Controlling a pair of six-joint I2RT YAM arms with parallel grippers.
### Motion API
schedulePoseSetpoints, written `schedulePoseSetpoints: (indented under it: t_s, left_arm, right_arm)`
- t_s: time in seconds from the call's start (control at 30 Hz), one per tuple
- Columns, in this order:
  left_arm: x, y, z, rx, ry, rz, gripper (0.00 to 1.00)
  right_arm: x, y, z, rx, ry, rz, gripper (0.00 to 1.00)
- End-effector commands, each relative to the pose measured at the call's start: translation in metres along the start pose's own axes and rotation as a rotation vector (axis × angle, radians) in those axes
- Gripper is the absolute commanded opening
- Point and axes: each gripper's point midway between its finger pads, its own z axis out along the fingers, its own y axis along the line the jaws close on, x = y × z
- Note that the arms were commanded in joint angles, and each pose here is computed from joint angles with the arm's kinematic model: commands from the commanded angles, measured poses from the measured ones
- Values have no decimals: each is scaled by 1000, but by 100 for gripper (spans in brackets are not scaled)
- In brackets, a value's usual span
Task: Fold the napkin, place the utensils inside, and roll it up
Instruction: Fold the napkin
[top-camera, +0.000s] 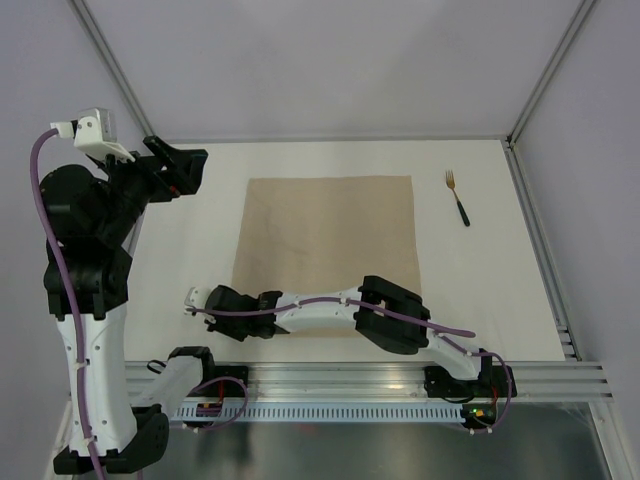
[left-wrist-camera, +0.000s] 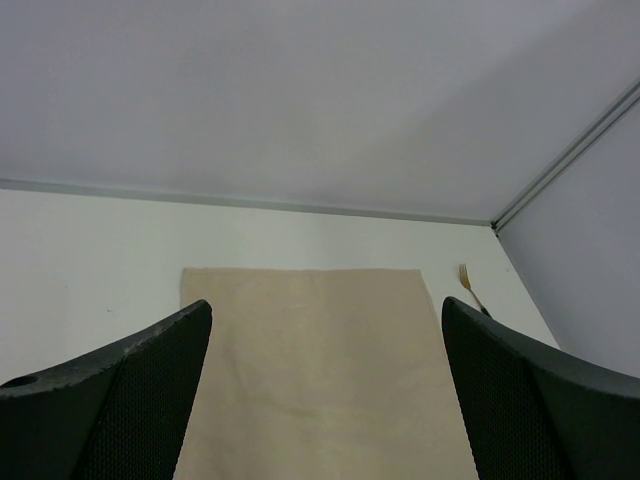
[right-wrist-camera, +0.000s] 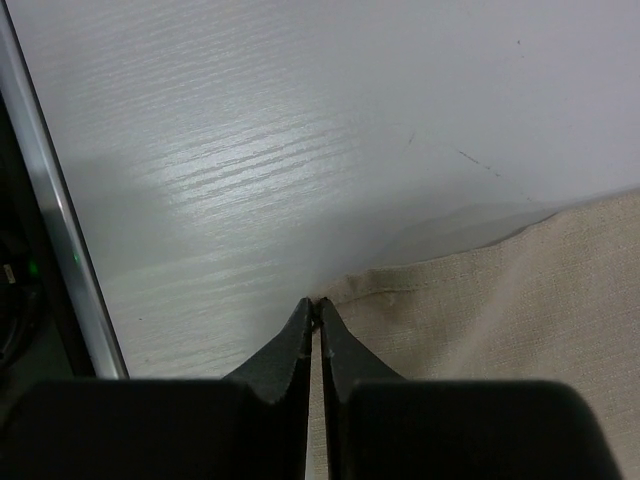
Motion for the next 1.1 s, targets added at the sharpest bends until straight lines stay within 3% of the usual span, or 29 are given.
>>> schedulePoseSetpoints:
  t_s: [0.0,0.3,0.63,0.83,1.07]
  left_arm:
    - [3,2,-6,-14,8,11,100]
    - [5,4,-8,-23,7,20,100]
    - [2,2,-11,-18,-4,26,100]
    - [4,2,-11,-15,2,23,100]
    - [6,3,-7,-12,7,14,100]
  right_arm:
    - [-28,3,-23,-4,-30,-6,9]
    - [-47,26,-46,-47,-72,-29,1]
    - [-62,30,-61,-48,-103,-33,0]
    - [-68,10,-72,6,-119,-55,0]
    - [-54,-47,-84,89,-102,-10,0]
